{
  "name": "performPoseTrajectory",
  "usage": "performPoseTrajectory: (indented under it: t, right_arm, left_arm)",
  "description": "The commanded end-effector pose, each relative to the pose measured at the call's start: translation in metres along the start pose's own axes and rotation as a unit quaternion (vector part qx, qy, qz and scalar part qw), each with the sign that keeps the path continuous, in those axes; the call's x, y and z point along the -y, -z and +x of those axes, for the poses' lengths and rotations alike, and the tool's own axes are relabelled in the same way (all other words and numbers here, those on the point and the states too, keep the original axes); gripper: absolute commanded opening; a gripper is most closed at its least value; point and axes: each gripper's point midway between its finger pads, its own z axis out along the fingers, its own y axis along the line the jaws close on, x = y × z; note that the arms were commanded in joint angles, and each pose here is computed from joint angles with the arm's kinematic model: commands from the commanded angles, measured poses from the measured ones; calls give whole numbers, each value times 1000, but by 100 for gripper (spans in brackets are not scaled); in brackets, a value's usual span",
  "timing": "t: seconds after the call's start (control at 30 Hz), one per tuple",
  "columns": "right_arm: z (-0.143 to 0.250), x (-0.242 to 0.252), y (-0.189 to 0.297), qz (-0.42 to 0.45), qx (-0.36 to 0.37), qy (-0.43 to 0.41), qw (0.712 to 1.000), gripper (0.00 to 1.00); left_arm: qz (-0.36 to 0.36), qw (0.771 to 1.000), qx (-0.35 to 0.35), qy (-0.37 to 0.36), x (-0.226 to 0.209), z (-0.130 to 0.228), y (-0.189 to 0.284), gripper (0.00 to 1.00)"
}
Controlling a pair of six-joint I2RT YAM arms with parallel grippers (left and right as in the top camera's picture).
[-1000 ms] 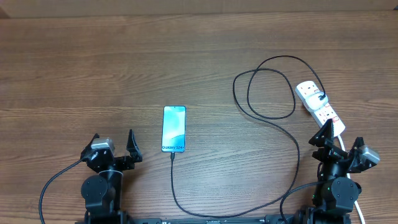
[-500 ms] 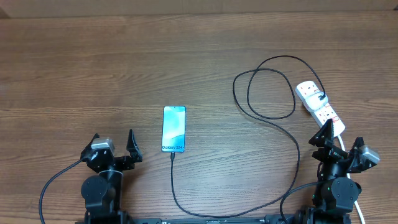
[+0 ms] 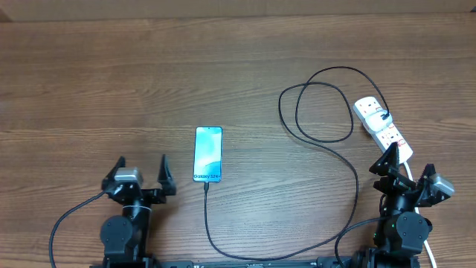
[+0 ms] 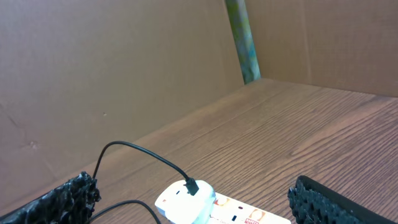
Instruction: Plug charger to phone and switch on socket
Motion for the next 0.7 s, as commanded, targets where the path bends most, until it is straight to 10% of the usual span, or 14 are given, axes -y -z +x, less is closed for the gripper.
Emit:
performPoseTrajectory:
  t: [0.0,0.67]
  right_arm:
    - [1,2,0,3,4,-2,1000,100]
    - [1,2,0,3,4,-2,1000,100]
  left_arm:
    - [14,1000,2,2,7,1,0,100]
    - [2,1000,2,3,1,0,0,100]
